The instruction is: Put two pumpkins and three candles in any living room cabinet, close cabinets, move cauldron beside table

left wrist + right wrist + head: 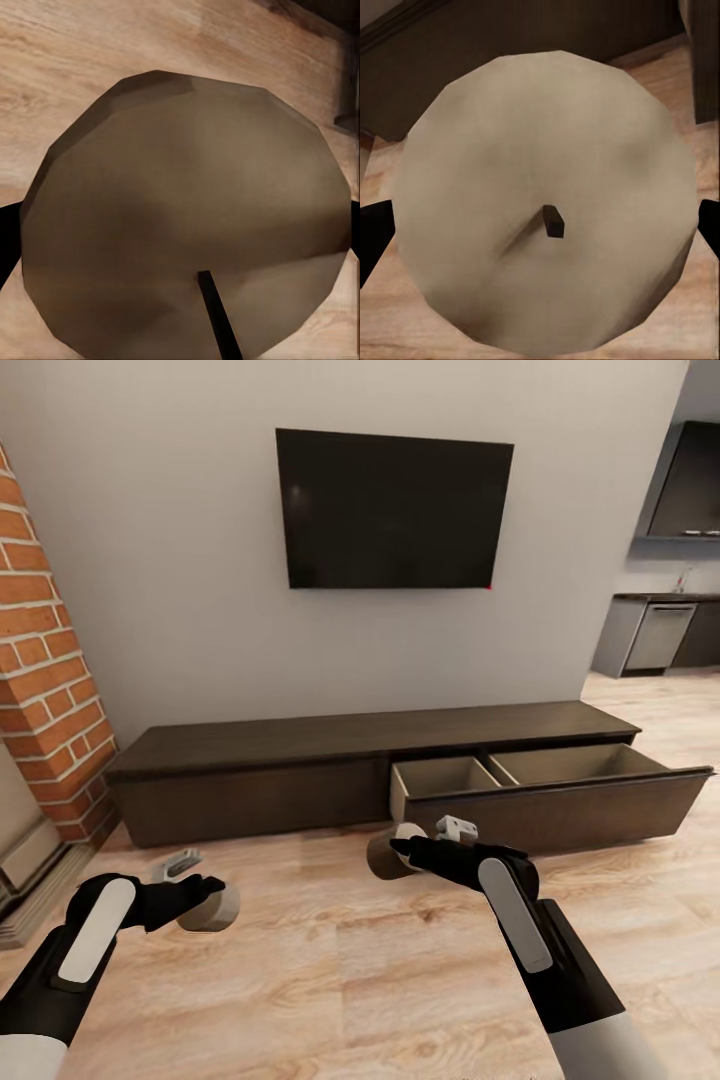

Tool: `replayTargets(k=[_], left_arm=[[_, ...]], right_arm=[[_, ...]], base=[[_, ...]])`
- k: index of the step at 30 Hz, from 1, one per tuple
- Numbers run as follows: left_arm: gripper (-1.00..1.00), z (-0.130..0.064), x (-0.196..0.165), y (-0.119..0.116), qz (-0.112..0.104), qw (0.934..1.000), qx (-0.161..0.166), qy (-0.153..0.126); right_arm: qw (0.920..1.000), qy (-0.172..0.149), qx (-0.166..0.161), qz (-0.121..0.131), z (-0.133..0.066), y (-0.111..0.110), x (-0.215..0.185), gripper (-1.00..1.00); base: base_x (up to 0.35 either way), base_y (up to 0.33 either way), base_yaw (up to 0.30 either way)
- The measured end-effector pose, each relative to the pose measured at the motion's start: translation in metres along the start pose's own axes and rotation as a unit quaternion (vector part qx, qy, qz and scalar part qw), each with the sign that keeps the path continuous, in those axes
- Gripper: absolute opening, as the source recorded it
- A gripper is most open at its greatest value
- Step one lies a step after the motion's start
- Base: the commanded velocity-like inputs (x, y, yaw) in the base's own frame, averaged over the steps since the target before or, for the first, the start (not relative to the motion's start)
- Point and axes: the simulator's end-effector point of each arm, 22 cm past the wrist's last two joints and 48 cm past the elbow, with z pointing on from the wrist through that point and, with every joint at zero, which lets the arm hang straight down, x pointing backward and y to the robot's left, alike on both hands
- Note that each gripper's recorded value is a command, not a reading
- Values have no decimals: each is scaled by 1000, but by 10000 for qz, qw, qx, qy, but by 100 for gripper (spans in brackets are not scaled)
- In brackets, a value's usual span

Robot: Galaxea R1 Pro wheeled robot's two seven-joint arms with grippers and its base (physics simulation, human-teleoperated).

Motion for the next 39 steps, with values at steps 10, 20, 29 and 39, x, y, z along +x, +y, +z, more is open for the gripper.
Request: replayTargets(k=[10, 20, 29, 39], left_arm=[[-100, -2, -2, -1, 7, 10000, 10, -27], [-100, -5, -3, -3, 8, 10000, 33, -51], [-100, -7, -4, -5, 18, 10000, 47, -69], [-100, -9, -6, -6, 19, 9999, 61, -100]], right_arm=[[10000, -32, -12, -14, -3, 2, -3, -100], [10000, -53, -22, -25, -5, 4, -4, -100], [10000, -73, -25, -31, -6, 5, -6, -100], [9999, -95, -32, -39, -8, 7, -7, -100]], base=[[0, 0, -274], [0, 0, -274], [0, 0, -274], [0, 0, -274]])
